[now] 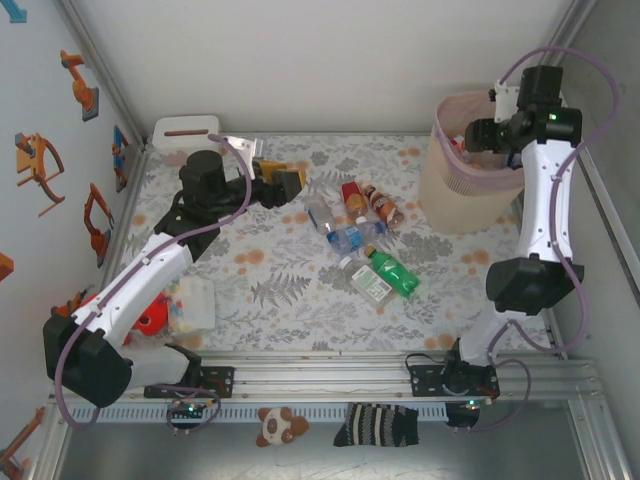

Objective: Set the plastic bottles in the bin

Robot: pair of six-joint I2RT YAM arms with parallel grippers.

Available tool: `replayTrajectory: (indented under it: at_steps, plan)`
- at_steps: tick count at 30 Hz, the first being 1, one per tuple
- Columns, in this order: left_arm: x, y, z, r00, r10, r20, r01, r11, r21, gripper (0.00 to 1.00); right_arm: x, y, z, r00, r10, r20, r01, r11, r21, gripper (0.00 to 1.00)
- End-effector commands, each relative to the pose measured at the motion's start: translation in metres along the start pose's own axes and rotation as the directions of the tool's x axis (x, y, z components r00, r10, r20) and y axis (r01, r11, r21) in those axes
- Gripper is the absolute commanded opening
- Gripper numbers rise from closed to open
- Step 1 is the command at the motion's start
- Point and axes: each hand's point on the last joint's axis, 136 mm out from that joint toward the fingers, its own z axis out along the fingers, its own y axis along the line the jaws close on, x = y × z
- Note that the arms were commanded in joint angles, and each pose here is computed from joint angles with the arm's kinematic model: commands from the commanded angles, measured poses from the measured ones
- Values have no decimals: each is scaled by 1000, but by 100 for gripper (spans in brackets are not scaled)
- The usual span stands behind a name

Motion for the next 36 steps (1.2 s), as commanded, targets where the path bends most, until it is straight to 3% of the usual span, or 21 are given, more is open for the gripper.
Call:
replayTrajectory:
  at_steps: [1,11,15,20,24,27,32,36]
  plan:
    - [-5,5,0,1000,-25,3,25,999,-23,74,-18,18,-18,994,51,100,-50,999,-11,66]
    - [13,32,5,992,-118,-46,111,986,-125,74,-24,113,-24,988,38,149,-19,992,-127,53]
    - [27,48,10,980,-183,-81,166,970,-180,73,-13,150,-9,994,3,110,15,985,-170,49]
    - [52,80,15,945,-298,-135,241,913,-330,71,11,185,23,999,-53,6,53,978,-201,47]
    - [71,107,20,900,-415,-135,313,830,-462,71,31,204,45,993,-93,-76,74,972,-224,47]
    - [87,130,23,852,-512,-107,370,734,-569,67,41,210,56,989,-97,-109,69,969,-238,45]
    - [116,158,36,770,-634,-72,397,564,-724,67,45,210,58,990,-92,-102,66,970,-235,45]
    - [130,167,50,752,-658,-39,382,484,-787,68,42,215,54,994,-76,-76,54,964,-260,45]
